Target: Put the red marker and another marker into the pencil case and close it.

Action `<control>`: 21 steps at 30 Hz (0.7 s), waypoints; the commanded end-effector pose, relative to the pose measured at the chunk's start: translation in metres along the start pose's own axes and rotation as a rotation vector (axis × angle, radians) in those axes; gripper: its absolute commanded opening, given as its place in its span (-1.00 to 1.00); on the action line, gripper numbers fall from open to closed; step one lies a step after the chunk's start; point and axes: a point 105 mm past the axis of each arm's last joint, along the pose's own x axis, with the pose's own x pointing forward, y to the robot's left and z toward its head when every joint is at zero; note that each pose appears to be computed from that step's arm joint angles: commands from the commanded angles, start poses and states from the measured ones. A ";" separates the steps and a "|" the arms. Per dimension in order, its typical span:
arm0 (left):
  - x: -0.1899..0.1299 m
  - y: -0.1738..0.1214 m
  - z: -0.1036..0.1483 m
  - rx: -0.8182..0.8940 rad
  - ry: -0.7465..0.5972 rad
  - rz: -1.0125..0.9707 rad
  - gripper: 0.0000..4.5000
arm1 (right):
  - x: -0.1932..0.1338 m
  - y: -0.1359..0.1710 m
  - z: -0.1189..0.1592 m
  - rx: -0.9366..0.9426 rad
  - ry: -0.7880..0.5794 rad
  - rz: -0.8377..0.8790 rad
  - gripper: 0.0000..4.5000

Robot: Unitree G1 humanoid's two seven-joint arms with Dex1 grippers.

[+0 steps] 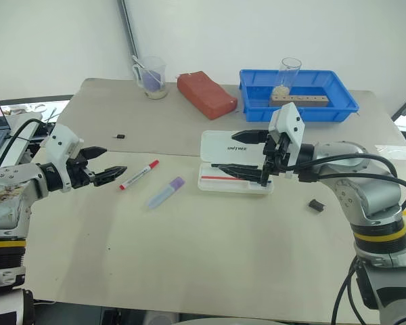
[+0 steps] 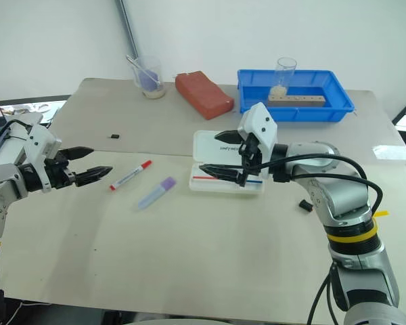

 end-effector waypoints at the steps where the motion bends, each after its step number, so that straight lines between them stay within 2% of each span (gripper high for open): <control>1: 0.007 0.003 -0.002 0.021 -0.010 0.011 0.96 | 0.010 0.017 0.027 -0.061 -0.063 0.075 1.00; 7: 0.023 0.004 -0.009 0.003 -0.025 0.008 0.96 | 0.017 0.026 0.032 -0.061 -0.087 0.097 1.00; 11: 0.038 -0.010 0.005 0.029 -0.079 -0.059 0.96 | 0.014 0.028 0.029 -0.054 -0.077 0.082 1.00; 16: 0.063 -0.066 0.028 0.163 -0.107 -0.299 0.96 | 0.000 0.029 0.022 -0.044 -0.035 0.061 1.00; 19: 0.093 -0.109 0.053 0.295 -0.154 -0.473 0.96 | -0.019 0.026 0.009 -0.033 0.042 0.010 1.00; 21: 0.118 -0.135 0.061 0.349 -0.161 -0.564 0.96 | -0.033 0.024 -0.004 -0.018 0.110 -0.053 1.00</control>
